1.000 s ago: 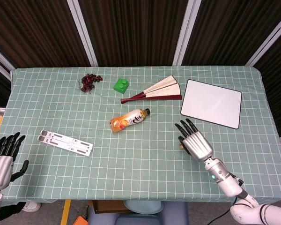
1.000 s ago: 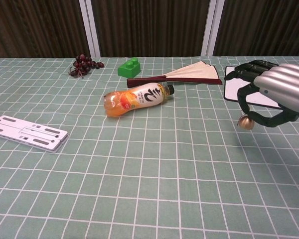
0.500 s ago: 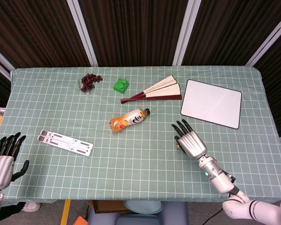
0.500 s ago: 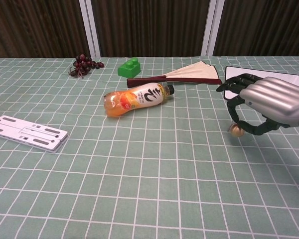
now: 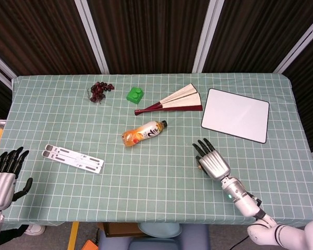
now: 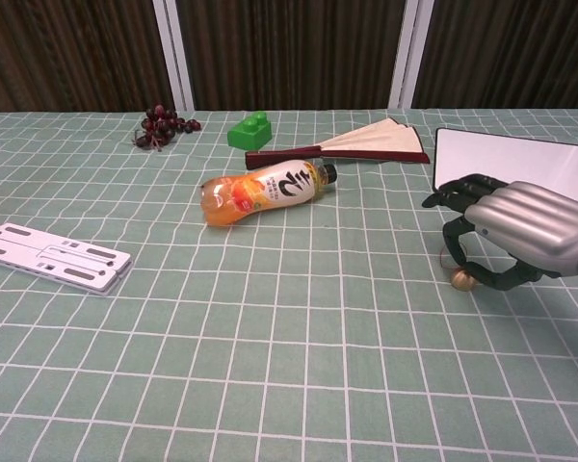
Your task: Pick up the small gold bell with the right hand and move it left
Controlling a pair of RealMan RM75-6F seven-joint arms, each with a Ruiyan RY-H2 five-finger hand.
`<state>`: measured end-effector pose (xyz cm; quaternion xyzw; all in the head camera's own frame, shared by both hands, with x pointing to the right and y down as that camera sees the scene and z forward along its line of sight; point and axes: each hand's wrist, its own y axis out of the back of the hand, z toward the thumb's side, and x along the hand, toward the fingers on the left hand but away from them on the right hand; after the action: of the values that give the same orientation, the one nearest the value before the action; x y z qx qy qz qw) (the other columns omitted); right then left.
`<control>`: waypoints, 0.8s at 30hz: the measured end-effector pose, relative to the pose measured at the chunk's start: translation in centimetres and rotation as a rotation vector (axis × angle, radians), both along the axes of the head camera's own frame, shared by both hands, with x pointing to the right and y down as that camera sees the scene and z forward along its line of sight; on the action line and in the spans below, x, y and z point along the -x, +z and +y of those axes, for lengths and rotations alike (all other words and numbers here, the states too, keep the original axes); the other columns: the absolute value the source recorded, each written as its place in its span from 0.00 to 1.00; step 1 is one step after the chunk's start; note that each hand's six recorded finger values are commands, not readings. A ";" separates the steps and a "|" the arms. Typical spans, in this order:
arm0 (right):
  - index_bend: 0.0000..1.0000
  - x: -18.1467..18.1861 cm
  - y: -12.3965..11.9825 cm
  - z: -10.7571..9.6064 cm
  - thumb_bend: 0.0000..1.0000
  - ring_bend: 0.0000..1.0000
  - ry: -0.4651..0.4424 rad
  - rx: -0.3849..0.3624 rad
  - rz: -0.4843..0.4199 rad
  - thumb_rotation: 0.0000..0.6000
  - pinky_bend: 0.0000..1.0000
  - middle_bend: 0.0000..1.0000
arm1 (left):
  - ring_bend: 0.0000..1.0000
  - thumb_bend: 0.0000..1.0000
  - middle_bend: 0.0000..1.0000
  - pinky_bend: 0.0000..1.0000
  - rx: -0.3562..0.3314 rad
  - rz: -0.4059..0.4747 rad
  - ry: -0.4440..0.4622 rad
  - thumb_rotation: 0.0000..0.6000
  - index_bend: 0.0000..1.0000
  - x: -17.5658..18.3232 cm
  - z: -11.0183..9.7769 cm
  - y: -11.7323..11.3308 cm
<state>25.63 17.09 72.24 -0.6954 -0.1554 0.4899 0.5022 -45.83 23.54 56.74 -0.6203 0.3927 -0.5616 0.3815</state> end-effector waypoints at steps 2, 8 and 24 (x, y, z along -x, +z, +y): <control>0.42 -0.1 -0.1 0.1 0.55 0.00 0.001 0.003 -0.001 1.00 0.00 0.18 | 0.00 0.42 0.00 0.05 -0.001 0.000 0.000 1.00 0.03 0.0 0.0 0.0; 0.14 -0.5 -0.8 0.2 0.51 0.00 0.006 0.006 0.000 1.00 0.00 0.12 | 0.00 0.42 0.00 0.05 -0.004 0.001 -0.003 1.00 0.03 0.1 0.0 -0.1; 0.00 -7.9 -13.1 2.5 0.38 0.00 0.298 -0.203 -0.118 1.00 0.00 0.00 | 0.00 0.42 0.00 0.05 -0.014 -0.008 -0.022 1.00 0.03 0.5 0.4 -1.1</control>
<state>33.48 19.63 59.13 -0.6379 -0.3346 0.4991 0.4817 -46.31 23.98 55.69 -0.6110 0.4018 -0.5654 0.3815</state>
